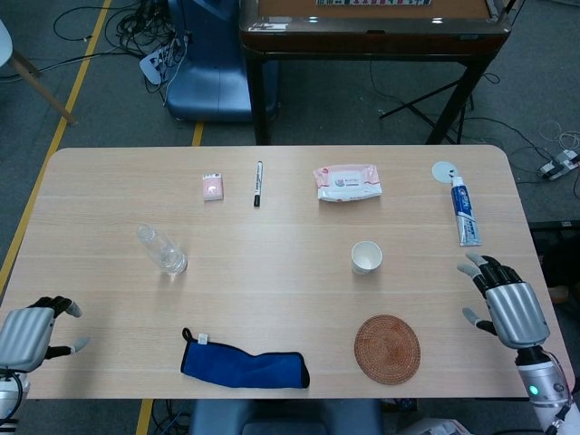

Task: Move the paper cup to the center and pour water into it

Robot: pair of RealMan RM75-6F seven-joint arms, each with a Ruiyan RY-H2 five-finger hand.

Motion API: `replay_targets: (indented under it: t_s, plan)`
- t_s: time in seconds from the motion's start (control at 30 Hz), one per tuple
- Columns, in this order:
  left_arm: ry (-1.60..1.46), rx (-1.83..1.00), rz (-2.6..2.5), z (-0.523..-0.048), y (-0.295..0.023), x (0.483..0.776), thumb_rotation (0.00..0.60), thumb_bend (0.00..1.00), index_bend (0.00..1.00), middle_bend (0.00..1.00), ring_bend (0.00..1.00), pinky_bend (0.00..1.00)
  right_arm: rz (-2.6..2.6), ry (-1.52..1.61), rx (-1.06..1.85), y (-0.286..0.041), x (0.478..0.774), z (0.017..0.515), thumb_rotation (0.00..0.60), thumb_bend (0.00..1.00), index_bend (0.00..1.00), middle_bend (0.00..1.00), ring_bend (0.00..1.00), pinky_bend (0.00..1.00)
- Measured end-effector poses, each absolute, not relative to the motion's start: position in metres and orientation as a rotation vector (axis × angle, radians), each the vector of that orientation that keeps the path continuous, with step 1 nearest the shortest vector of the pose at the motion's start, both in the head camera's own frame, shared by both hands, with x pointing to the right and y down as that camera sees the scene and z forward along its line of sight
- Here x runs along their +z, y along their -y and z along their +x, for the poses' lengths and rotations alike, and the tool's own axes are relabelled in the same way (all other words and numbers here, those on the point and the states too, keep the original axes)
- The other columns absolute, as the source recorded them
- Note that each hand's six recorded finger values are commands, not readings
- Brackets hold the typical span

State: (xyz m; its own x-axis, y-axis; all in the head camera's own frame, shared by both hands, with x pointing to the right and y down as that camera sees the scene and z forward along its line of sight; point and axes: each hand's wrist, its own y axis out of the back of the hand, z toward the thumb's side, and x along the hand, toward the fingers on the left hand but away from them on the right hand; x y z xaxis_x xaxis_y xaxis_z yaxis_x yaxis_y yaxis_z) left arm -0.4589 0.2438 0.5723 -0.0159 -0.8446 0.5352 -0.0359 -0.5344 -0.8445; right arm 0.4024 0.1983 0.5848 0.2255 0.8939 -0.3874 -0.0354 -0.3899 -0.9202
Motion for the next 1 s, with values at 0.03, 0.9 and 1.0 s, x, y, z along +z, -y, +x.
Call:
replay_targets:
  t_s: [0.03, 0.9, 1.0]
  plan:
    - [-0.93, -1.621, -1.625, -0.459, -0.244, 0.572, 0.6, 0.07, 0.51, 0.47, 0.39, 0.59, -1.605, 0.805, 1.306, -0.196, 0.586, 0.399, 0.6, 0.12, 0.17, 0.08, 0.1, 0.28]
    - [-0.992, -1.591, -1.619, -0.462, -0.238, 0.556, 0.6, 0.07, 0.51, 0.47, 0.39, 0.59, -1.666, 0.475, 1.334, -0.12, 0.652, 0.284, 0.6, 0.11, 0.14, 0.06, 0.09, 0.26]
    - [-0.993, -1.589, -1.617, -0.463, -0.238, 0.556, 0.6, 0.07, 0.51, 0.47, 0.39, 0.59, -1.668, 0.465, 1.354, -0.115, 0.659, 0.279, 0.6, 0.11, 0.14, 0.06, 0.09, 0.26]
